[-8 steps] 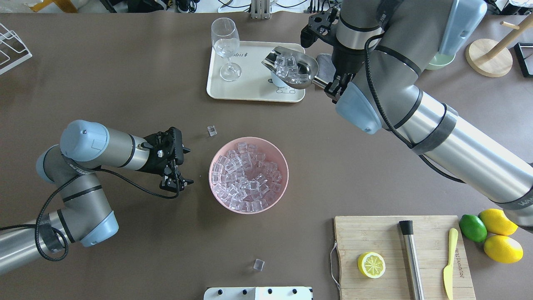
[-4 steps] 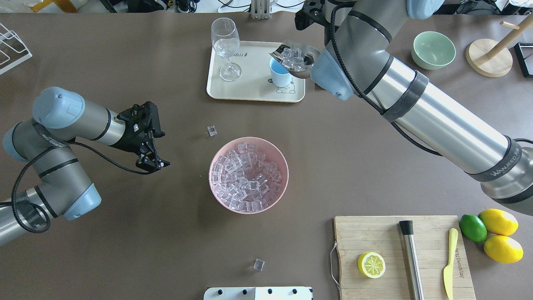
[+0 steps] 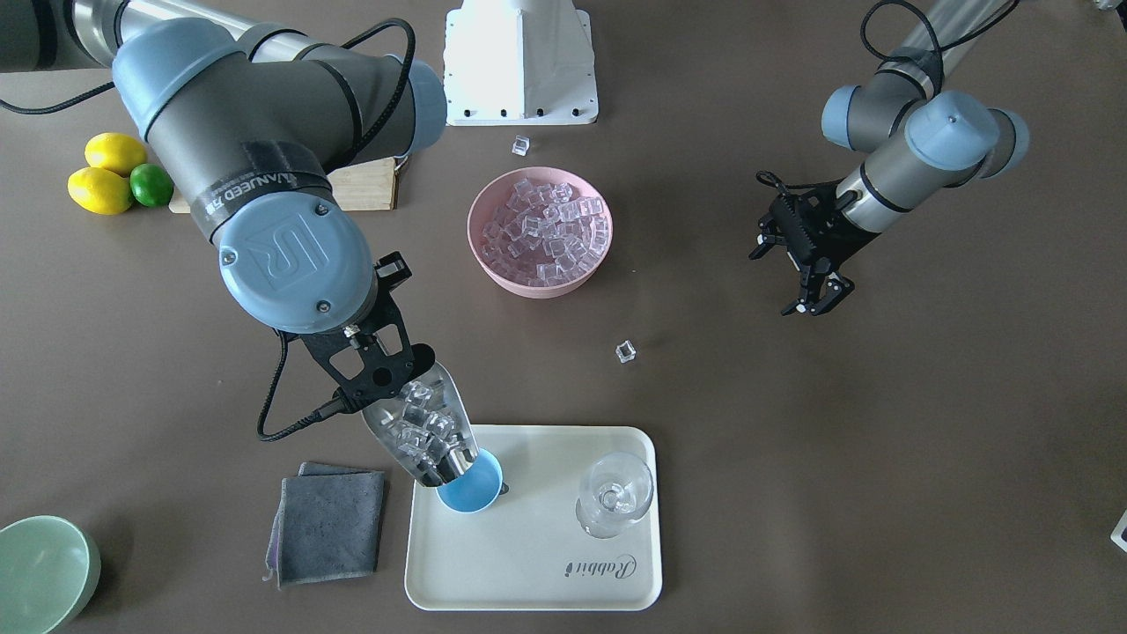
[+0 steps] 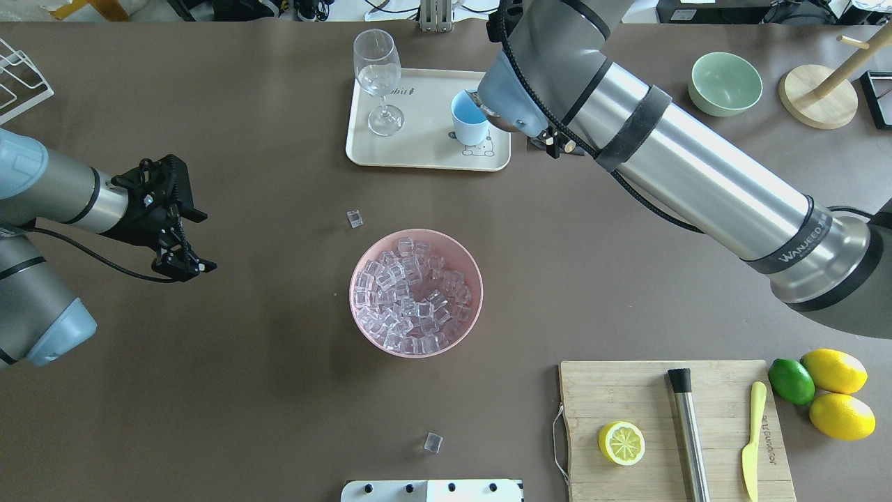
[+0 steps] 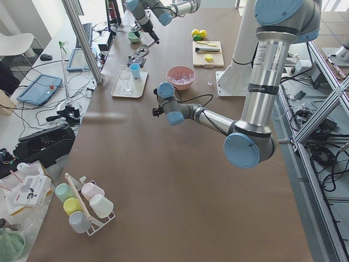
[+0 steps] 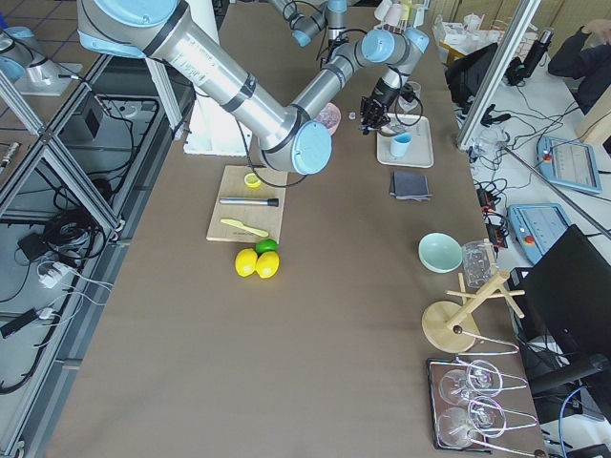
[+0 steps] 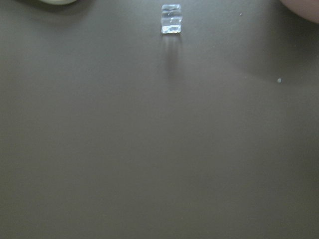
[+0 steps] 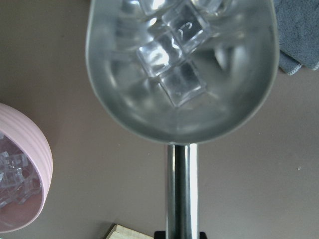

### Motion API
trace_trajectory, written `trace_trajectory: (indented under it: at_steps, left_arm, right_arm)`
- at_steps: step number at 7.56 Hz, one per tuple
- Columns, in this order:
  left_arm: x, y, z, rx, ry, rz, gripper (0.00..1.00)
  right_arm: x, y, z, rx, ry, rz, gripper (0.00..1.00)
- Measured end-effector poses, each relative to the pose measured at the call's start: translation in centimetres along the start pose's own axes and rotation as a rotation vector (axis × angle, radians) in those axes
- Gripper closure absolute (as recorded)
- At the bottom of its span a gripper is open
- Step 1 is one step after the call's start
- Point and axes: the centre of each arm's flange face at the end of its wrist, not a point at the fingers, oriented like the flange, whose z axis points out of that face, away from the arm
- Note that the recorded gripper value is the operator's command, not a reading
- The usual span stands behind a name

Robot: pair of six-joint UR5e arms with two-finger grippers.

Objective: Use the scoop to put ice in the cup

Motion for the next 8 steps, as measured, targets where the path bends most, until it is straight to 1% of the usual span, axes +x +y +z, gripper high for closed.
trace_trajectory:
  at_steps: [1, 3, 5, 6, 7, 8]
  left_arm:
    - [-1.5, 2.0, -1.7, -0.021, -0.015, -0.016, 0.01]
    - [-4.9, 7.2, -5.4, -0.069, -0.045, -0.021, 0.01]
    - [-8.2, 11.8, -9.1, -0.139, -0.063, -0.016, 0.02]
    - [-10.1, 14.5, -11.4, -0.184, -0.078, -0.016, 0.01]
    - [-11.7, 17.3, -13.8, -0.231, -0.09, -0.048, 0.01]
    - [-12.7, 19.4, -15.5, -0.263, -0.097, -0.09, 0.01]
  right_arm:
    - [-0.6, -0.6, -0.8, -0.031, -0.001, 0.028, 1.0]
    - [-1.4, -1.3, -1.8, -0.075, 0.009, 0.064, 1.0]
    - [-1.3, -1.2, -1.8, -0.111, 0.024, 0.09, 1.0]
    - [-1.2, -1.1, -1.7, -0.128, 0.03, 0.102, 1.0]
    - [-1.3, -1.0, -1.7, -0.137, 0.033, 0.107, 1.0]
    - [-1.5, -0.9, -1.8, -0.142, 0.033, 0.109, 1.0]
